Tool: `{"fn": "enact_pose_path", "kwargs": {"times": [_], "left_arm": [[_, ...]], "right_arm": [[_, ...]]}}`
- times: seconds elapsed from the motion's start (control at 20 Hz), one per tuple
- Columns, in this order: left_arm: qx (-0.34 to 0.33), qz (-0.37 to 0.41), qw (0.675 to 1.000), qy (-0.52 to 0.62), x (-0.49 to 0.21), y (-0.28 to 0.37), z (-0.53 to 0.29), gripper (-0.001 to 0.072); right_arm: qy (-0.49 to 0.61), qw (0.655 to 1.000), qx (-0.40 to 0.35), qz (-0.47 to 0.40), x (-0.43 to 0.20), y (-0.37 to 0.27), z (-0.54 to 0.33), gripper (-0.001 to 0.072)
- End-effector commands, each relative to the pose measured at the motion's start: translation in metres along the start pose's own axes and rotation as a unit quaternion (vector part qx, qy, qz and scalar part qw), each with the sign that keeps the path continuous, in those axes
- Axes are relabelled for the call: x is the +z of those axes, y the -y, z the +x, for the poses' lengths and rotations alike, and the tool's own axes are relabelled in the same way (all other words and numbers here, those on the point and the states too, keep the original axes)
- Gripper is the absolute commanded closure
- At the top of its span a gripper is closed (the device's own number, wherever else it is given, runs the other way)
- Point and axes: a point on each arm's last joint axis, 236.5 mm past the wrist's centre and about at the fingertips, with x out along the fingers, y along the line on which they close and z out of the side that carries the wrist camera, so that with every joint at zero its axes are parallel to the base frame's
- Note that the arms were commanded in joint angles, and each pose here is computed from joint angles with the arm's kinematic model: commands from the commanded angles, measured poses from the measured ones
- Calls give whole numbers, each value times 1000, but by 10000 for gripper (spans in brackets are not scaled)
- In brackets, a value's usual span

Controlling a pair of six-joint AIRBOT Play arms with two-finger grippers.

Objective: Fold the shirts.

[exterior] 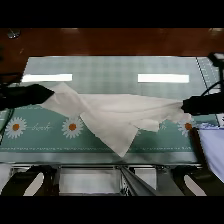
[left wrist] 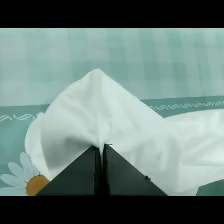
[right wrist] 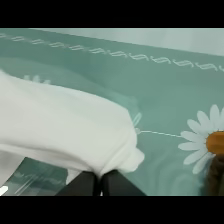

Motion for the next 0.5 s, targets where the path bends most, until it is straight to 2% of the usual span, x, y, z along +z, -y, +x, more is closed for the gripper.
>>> {"fn": "enact_pose_path", "kwargs": {"times": [0.0,0.1,0.3,0.35,0.4,0.45], "left_arm": [[8,-92,996,5,-15,-39,63,678],[13,-106,994,-23,-25,-48,92,679],[4,-128,983,-131,-79,-39,146,678],[-2,-139,980,-143,-81,-36,152,672],[-9,-137,979,-148,-76,-33,154,464],[-17,-120,981,-153,-67,-31,151,7]], "right_arm": [[30,995,-3,95,33,38,71,685],[52,989,30,137,64,46,91,685],[4,978,80,190,83,44,139,684],[0,974,101,203,91,37,146,651],[3,970,119,214,101,31,147,405],[9,970,132,204,112,27,144,65]]}}
